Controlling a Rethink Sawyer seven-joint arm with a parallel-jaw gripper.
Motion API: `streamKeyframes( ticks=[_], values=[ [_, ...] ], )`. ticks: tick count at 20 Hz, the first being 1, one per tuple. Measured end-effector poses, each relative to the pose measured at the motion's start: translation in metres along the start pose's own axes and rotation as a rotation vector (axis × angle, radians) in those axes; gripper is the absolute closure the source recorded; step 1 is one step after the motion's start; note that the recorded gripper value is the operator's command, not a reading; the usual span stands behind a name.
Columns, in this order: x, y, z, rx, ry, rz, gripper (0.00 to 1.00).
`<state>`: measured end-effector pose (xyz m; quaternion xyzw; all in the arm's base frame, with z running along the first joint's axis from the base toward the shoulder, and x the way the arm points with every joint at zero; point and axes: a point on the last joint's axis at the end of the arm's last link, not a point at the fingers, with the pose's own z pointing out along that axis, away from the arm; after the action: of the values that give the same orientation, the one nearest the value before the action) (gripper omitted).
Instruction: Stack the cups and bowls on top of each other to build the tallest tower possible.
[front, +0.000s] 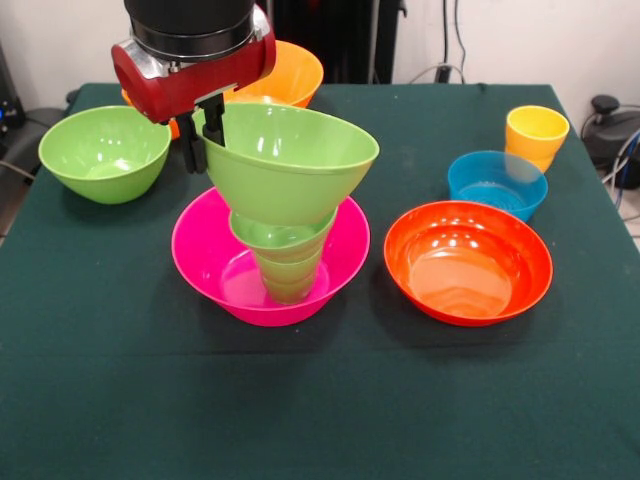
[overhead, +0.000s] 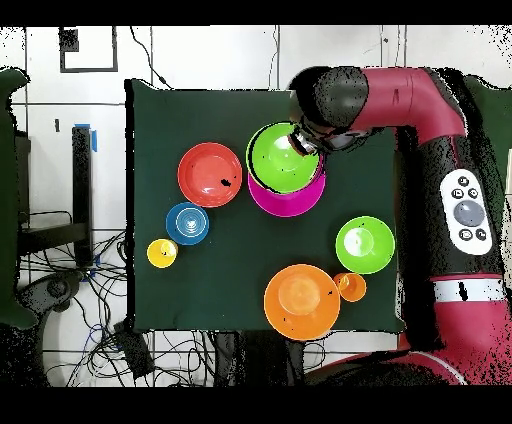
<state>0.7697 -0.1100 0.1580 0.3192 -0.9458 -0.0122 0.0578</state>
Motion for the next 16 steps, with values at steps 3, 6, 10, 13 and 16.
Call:
streamKeyframes(
  ticks=[3, 6, 10, 13, 16],
  values=[
    [-0.0009, 0.0000, 0.0000, 0.005, -0.007, -0.001, 1.00],
    [-0.0022, -0.0003, 0.0002, 0.013, -0.016, -0.003, 1.00],
    [-0.0034, -0.0011, 0.0002, 0.019, -0.026, -0.003, 1.00],
    [-0.0044, -0.0019, 0.0001, 0.025, -0.033, -0.003, 1.00],
    [-0.0053, -0.0025, 0.0001, 0.030, -0.039, -0.003, 1.00]
  ],
)
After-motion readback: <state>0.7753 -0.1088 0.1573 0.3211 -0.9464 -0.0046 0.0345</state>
